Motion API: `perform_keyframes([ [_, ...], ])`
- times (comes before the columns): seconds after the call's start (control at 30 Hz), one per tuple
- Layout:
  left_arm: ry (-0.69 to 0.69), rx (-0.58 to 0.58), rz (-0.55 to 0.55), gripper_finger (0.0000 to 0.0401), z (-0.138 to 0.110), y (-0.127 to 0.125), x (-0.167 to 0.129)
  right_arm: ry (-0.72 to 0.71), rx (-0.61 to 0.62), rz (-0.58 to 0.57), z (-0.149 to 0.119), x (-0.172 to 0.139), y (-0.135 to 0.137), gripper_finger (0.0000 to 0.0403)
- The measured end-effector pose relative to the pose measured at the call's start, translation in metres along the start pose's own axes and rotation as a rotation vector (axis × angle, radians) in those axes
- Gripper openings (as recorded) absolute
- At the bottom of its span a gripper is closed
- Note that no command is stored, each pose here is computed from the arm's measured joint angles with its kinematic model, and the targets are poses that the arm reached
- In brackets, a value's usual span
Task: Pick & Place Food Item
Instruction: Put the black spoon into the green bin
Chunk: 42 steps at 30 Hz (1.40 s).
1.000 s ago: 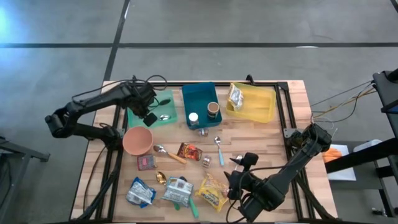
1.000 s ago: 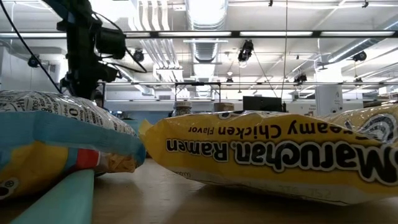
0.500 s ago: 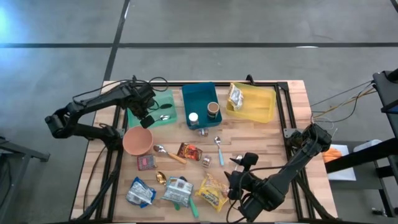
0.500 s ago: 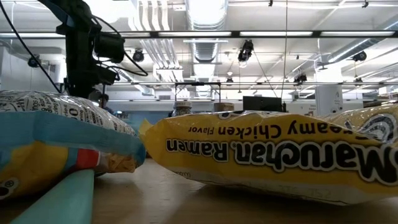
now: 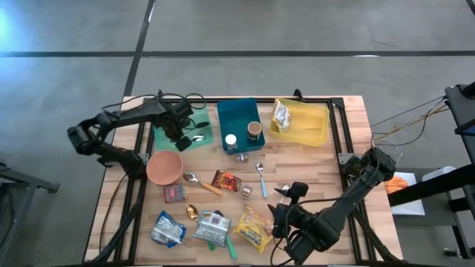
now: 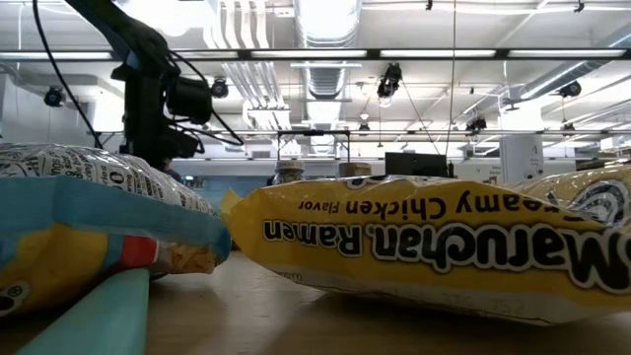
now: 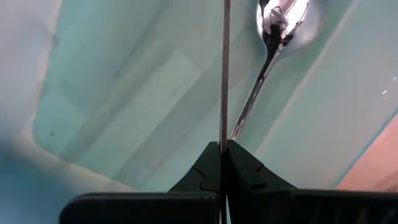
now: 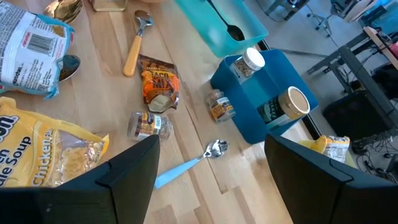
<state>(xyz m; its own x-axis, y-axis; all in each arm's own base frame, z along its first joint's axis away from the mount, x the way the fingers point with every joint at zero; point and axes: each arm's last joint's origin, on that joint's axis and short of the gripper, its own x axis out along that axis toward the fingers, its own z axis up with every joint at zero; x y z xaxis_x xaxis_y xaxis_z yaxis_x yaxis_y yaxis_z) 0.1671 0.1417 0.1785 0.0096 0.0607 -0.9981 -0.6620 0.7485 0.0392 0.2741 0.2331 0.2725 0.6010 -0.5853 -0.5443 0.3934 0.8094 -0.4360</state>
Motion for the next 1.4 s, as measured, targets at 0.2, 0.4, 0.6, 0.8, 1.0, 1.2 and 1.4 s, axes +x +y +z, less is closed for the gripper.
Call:
perform_keyframes([
  [0.2,0.041,-0.004,-0.006,0.0000,0.000,0.000,0.004,0.000,0.001,0.000,0.000,0.000,0.000,0.0289],
  [0.4,0.123,0.022,-0.009,0.0000,0.000,-0.001,0.015,0.000,0.005,0.001,0.000,0.000,0.000,0.0289],
  [0.6,0.173,0.054,-0.015,0.0000,0.002,-0.001,0.026,0.001,0.003,0.002,0.000,0.000,0.000,0.0289],
  [0.8,0.208,0.080,-0.018,0.0000,0.004,-0.001,0.034,0.001,0.002,0.002,0.000,0.000,0.000,0.0289],
  [1.0,0.226,0.085,-0.018,0.0000,0.006,-0.002,0.038,0.002,0.003,0.003,0.000,0.000,0.000,0.0289],
  [1.2,0.222,0.080,-0.013,0.0006,0.006,-0.001,0.037,0.006,0.003,0.005,0.000,0.000,0.000,0.0289],
  [1.4,0.217,0.078,0.007,0.0046,0.006,-0.001,0.038,0.006,0.003,0.006,0.000,0.000,0.000,0.0289],
])
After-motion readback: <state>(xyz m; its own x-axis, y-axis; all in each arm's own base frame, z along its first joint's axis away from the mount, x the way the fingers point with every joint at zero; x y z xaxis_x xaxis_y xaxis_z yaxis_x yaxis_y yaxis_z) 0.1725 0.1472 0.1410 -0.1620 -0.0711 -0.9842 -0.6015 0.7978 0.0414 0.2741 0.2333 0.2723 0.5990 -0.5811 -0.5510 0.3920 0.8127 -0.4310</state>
